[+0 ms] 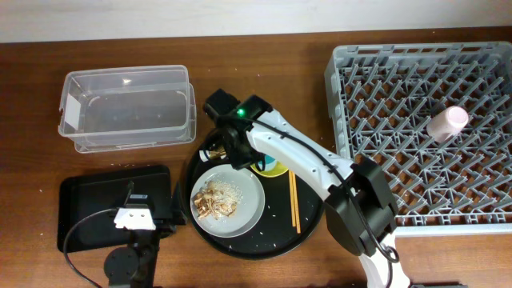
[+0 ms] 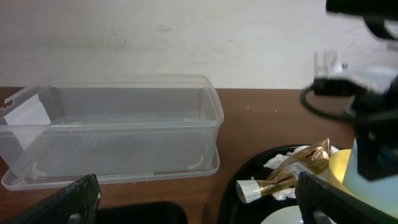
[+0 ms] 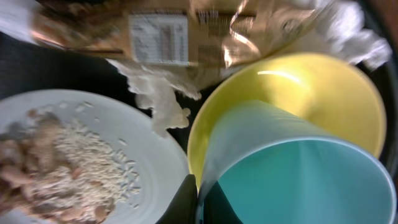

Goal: Sort waste into correct bins and load items into the dishwasher rack
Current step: 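Grasp the blue cup from the yellow bowl with the right gripper, then carry the blue cup to the rack and set it beside the pink cup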

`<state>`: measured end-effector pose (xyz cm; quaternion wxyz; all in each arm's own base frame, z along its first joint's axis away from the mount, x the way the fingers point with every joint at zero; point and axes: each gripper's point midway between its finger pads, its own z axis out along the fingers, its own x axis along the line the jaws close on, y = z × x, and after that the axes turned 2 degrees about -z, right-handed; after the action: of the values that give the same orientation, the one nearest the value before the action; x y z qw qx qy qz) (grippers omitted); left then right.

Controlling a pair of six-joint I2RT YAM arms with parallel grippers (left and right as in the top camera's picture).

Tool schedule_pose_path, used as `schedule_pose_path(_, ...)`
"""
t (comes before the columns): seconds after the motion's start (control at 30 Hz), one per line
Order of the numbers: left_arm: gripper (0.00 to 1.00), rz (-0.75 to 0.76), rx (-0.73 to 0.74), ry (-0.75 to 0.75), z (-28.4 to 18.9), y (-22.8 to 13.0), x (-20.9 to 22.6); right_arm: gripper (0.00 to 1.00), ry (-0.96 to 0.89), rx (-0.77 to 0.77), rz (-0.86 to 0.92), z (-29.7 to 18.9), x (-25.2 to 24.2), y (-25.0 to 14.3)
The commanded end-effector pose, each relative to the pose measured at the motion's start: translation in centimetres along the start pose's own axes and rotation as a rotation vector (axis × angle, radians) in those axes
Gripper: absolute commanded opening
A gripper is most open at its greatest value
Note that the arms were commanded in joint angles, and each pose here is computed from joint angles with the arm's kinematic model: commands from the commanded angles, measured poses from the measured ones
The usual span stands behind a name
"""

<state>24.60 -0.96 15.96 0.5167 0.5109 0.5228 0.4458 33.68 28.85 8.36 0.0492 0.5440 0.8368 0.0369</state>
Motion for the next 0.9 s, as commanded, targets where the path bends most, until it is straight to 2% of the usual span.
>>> schedule_pose_path(0.0,1.0,0.015,0.004,0.001,0.0,-0.2,0.1,0.04,0.024,-0.094,-0.001,-4.9,0.3,2.0)
schedule_pose_path(0.17,1.0,0.015,0.004,0.001,0.0,-0.2,0.1,0.04,0.027,-0.161,0.001,-11.3,-2.5,3.3)
schedule_pose_path(0.33,1.0,0.015,0.004,0.001,0.0,-0.2,0.1,0.04,0.033,-0.316,0.079,-20.2,-10.7,3.8)
schedule_pose_path(0.47,1.0,0.015,0.004,0.001,0.0,-0.2,0.1,0.04,0.139,-0.463,0.148,-25.2,-16.1,3.5)
schedule_pose_path(0.7,1.0,0.015,0.004,0.001,0.0,-0.2,0.1,0.04,0.211,-0.547,0.387,-27.4,-26.7,0.5)
schedule_pose_path(0.87,1.0,0.015,0.004,0.001,0.0,-0.2,0.1,0.04,0.221,-0.472,0.535,-25.2,-32.0,-3.2)
